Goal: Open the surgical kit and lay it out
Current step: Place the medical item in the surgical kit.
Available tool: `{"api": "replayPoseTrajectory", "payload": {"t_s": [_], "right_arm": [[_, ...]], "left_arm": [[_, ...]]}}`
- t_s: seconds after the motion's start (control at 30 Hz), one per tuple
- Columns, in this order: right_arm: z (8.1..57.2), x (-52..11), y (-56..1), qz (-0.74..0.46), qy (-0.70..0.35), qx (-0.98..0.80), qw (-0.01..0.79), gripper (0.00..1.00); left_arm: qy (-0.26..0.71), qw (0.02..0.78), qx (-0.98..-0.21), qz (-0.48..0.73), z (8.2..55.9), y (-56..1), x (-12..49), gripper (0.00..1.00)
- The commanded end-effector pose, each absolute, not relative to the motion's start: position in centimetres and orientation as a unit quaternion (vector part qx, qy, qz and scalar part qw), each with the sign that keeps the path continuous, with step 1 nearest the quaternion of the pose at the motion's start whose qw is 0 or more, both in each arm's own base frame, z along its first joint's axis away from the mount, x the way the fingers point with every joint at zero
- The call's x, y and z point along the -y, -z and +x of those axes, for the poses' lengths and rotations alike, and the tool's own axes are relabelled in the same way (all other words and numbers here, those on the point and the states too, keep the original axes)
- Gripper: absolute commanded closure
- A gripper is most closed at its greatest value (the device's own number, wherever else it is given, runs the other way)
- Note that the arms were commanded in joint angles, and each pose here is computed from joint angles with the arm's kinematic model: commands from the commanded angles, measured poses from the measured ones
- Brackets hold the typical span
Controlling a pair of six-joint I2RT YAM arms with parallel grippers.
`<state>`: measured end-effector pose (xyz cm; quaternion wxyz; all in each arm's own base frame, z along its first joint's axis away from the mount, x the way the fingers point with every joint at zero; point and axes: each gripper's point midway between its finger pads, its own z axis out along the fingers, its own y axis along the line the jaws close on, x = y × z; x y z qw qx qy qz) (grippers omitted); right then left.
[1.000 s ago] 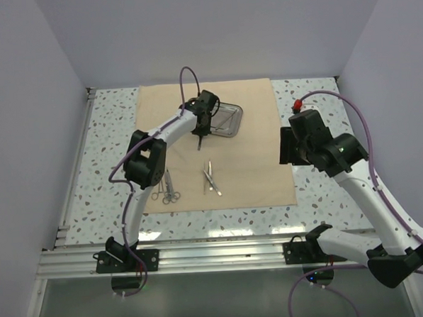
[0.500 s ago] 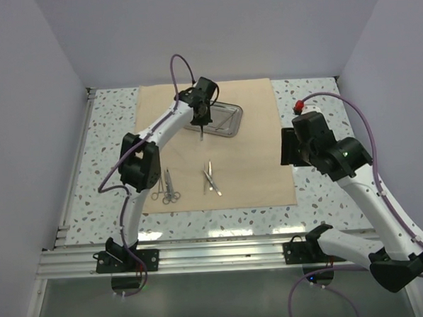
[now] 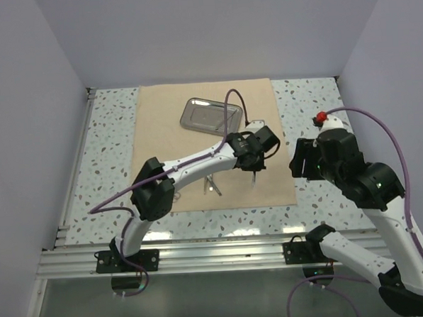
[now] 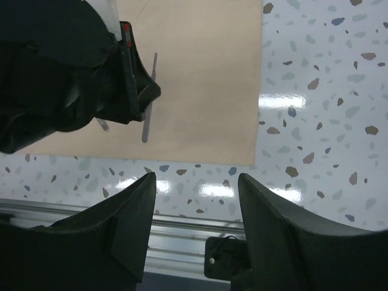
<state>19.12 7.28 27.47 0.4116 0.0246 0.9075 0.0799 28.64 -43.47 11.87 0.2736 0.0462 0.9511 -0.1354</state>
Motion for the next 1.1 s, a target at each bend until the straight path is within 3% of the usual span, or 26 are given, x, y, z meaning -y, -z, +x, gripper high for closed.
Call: {"api": "replayPoseTrajectory", "payload": {"t_s": [0.0, 0.47, 0.5, 0.53, 0.57, 0.63, 0.67, 0.77, 0.93, 1.07], "right_arm": [[16.0, -6.0, -27.9, 0.030, -0.085, -0.912, 0.400, 0.39], [8.8, -2.0, -28.3, 0.052, -0.081, -0.916, 0.390, 0.39], [8.6, -2.0, -28.4, 0.053, -0.082, -0.915, 0.391, 0.39], [8.6, -2.0, -28.5, 0.054, -0.084, -0.915, 0.392, 0.39], [8.6, -2.0, -28.5, 0.054, -0.085, -0.915, 0.391, 0.39], [8.6, -2.0, -28.5, 0.057, -0.085, -0.914, 0.392, 0.39], [8.8, -2.2, -28.6, 0.058, -0.089, -0.913, 0.394, 0.39], [9.1, -2.4, -28.6, 0.062, -0.099, -0.908, 0.403, 0.39], [10.2, -3.0, -26.8, 0.072, -0.094, -0.911, 0.395, 0.39], [12.2, -3.8, -27.0, 0.088, -0.098, -0.905, 0.405, 0.39]], "left_arm": [[0.103, 0.279, -0.954, -0.044, 30.3, -9.4, 41.7, 1.00], [0.077, 0.267, -0.958, -0.064, 29.6, -4.6, 41.4, 0.99], [0.076, 0.264, -0.959, -0.064, 29.4, -4.4, 41.3, 0.93], [0.078, 0.265, -0.959, -0.062, 29.3, -4.6, 41.3, 0.76], [0.079, 0.268, -0.958, -0.060, 29.1, -4.9, 41.4, 0.67], [0.077, 0.278, -0.956, -0.052, 29.3, -5.8, 41.1, 0.51], [0.079, 0.287, -0.953, -0.051, 29.7, -6.7, 41.2, 0.47], [0.069, 0.314, -0.946, -0.037, 30.4, -9.7, 40.4, 0.39], [0.062, 0.385, -0.919, 0.053, 33.9, -16.2, 39.9, 0.39], [0.034, 0.430, -0.899, 0.079, 40.1, -18.8, 36.3, 0.39]]}}
